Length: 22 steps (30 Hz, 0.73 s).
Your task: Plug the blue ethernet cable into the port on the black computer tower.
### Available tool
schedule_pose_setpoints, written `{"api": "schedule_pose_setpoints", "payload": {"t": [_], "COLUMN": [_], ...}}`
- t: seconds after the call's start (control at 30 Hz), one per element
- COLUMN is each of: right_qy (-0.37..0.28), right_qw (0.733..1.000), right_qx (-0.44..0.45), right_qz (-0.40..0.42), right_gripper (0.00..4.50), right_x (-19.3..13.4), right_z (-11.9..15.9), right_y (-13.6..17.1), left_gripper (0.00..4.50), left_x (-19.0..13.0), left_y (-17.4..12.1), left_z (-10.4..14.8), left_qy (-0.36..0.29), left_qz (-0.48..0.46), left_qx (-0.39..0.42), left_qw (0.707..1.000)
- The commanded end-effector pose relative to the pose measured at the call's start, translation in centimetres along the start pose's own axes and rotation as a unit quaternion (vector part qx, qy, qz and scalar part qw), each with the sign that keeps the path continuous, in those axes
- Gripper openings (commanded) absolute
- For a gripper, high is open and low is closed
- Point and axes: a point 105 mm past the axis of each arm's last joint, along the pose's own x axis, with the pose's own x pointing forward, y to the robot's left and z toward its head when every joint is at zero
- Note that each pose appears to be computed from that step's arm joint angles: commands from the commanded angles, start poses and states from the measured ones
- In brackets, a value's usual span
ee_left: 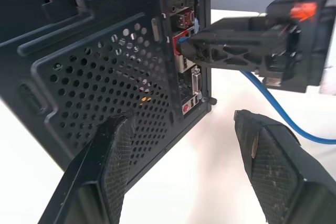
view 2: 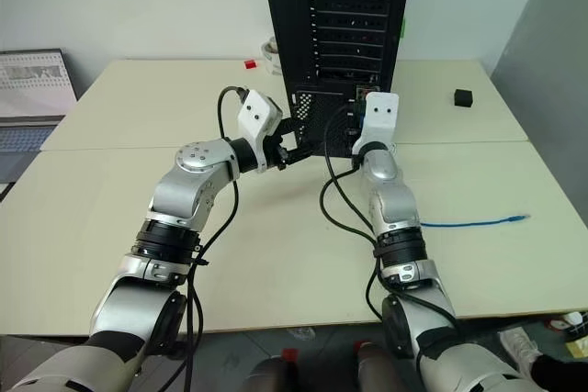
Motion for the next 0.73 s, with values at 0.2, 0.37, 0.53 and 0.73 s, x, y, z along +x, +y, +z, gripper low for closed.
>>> {"api": "schedule_pose_setpoints", "payload": {"t": [0.2,0.37,0.53,0.73], "right_qy": [-0.028,-0.017,0.003,0.031], "right_qw": [0.996,0.988,0.978,0.96], "right_qx": [-0.036,-0.073,-0.107,-0.15], "right_qz": [0.073,0.135,0.182,0.235], "right_gripper": [4.34,4.49,4.49,4.49], "right_x": [-3.5,-5.8,-7.4,-8.0], "right_z": [2.8,3.4,4.4,4.5], "right_y": [-0.2,-1.3,-3.6,-4.3], "left_gripper": [3.17,3.17,3.17,3.17], "left_x": [-0.7,-1.5,-2.3,-2.9], "left_y": [1.2,2.3,3.3,3.1], "left_z": [0.6,0.5,0.9,0.8], "left_qy": [0.006,0.014,0.016,0.02], "left_qz": [0.016,0.023,0.019,-0.005], "left_qx": [0.024,0.02,0.021,0.021], "left_qw": [1.0,0.999,0.999,1.0]}}
